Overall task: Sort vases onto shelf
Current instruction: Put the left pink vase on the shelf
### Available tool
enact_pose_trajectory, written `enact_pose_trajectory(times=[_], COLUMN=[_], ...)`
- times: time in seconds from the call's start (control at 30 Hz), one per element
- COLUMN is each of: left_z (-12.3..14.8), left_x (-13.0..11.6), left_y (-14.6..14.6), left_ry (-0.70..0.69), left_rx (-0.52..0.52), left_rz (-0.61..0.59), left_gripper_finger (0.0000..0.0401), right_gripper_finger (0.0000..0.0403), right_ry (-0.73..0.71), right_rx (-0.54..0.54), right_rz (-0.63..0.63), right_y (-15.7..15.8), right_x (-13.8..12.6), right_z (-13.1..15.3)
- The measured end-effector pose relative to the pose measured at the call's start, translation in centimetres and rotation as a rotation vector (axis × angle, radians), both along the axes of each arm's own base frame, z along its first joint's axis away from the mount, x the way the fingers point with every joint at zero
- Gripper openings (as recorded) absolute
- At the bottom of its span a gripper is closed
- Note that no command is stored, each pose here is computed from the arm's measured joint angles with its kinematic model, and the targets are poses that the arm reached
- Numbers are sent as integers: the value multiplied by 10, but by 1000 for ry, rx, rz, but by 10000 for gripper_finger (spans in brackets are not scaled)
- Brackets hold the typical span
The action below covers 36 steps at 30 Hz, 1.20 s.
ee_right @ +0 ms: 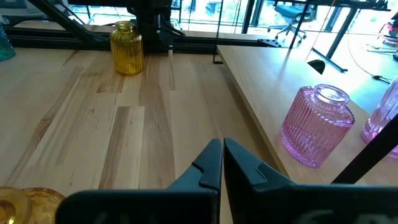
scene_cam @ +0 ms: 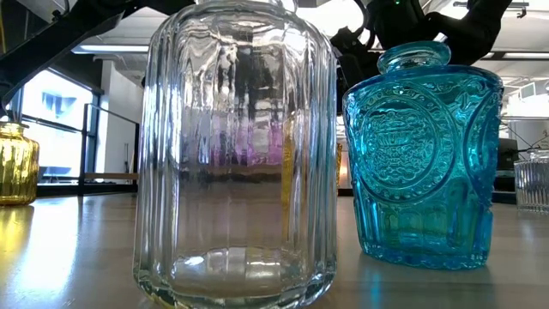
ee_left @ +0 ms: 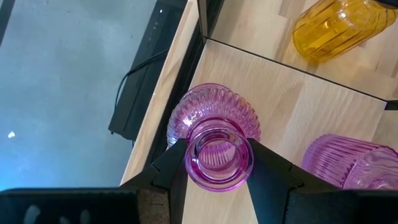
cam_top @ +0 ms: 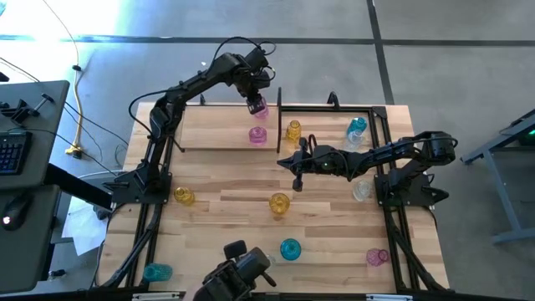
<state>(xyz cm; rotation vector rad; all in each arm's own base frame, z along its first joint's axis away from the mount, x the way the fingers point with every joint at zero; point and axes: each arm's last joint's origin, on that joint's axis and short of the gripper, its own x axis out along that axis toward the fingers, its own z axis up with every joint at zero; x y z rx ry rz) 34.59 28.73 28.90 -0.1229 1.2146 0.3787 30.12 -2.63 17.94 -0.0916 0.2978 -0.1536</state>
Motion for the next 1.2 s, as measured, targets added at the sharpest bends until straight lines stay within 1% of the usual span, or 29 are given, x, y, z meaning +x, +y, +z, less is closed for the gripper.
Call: enact_pose_trajectory(times=[0.53, 0.77, 1.07, 1.2], left_z=[-1, -1, -1, 0], left_x=[-1, -1, 0, 3], left_y=[-2, -2, -2, 1], left_ry=[18, 19, 16, -17], left_rx=[-14, -15, -10, 17], left_rz=[-18, -19, -22, -22], left_gripper_finger=[118, 159, 159, 159], right_gripper_finger=[0, 0, 0, 0], right_ry=[4, 8, 8, 8], right_rx=[0, 1, 0, 1], right_rz=[0, 0, 0, 0], right_y=[0, 0, 0, 0], right_x=[0, 0, 0, 0], right_z=[0, -1, -1, -1])
